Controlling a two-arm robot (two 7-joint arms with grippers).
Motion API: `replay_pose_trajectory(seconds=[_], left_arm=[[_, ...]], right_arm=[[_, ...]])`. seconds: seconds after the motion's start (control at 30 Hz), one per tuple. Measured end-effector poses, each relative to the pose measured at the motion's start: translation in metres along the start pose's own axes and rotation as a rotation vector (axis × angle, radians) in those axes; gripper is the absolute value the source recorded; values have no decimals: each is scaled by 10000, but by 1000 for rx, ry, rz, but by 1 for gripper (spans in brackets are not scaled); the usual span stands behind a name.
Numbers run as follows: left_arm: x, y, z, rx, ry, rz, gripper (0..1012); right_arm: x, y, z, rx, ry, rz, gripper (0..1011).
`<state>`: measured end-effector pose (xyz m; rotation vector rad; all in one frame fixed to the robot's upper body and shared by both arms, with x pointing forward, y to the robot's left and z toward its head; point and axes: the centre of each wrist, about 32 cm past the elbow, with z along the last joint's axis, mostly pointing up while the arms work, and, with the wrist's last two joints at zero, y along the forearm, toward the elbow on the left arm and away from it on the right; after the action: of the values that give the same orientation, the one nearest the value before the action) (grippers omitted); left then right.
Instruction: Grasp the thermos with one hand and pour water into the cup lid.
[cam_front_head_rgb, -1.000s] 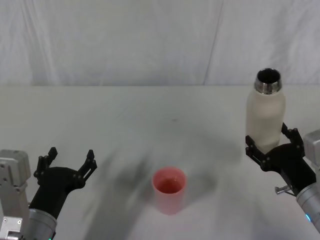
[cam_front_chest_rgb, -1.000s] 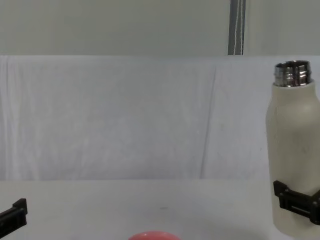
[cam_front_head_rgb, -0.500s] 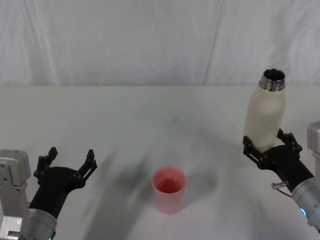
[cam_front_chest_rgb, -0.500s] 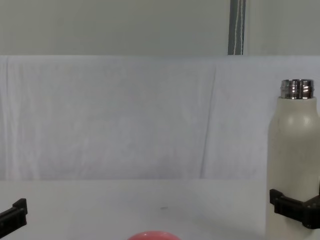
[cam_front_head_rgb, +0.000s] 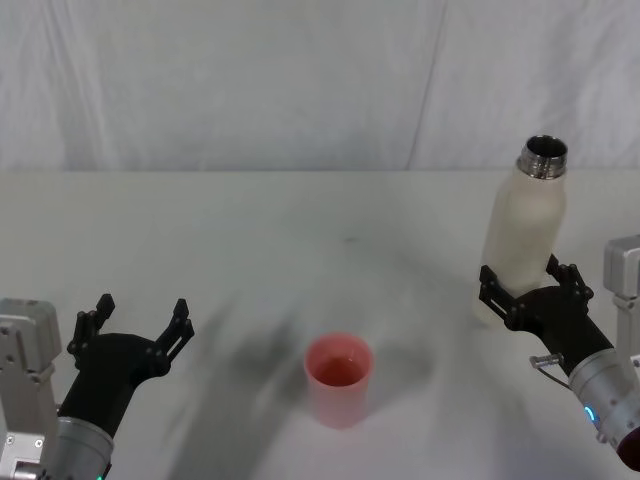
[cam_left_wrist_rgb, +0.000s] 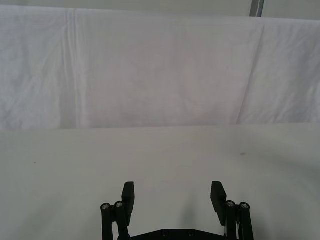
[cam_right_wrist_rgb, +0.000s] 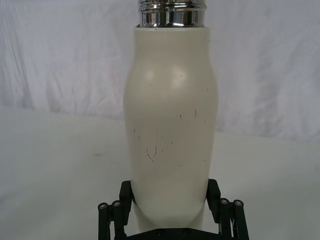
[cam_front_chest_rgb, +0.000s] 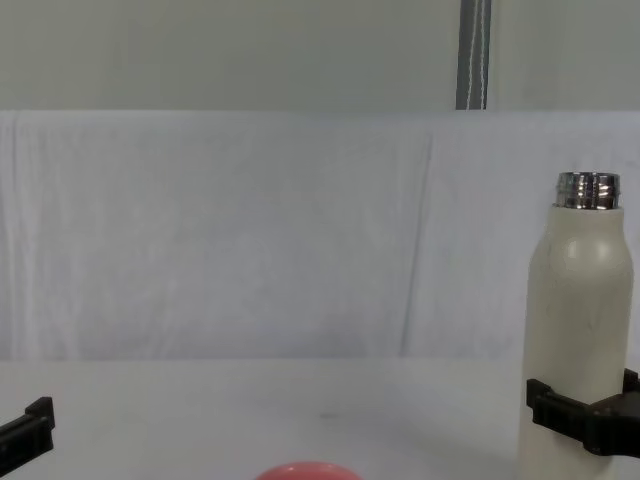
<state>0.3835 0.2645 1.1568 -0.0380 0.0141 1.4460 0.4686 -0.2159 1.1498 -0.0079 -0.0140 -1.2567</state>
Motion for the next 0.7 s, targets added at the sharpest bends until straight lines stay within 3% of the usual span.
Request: replay_pose_trajectory(seconds=[0.7], left_arm=[[0,0,0,0,0,0,1001]], right_arm=[[-42,76,-80,-17,12,-1,935]])
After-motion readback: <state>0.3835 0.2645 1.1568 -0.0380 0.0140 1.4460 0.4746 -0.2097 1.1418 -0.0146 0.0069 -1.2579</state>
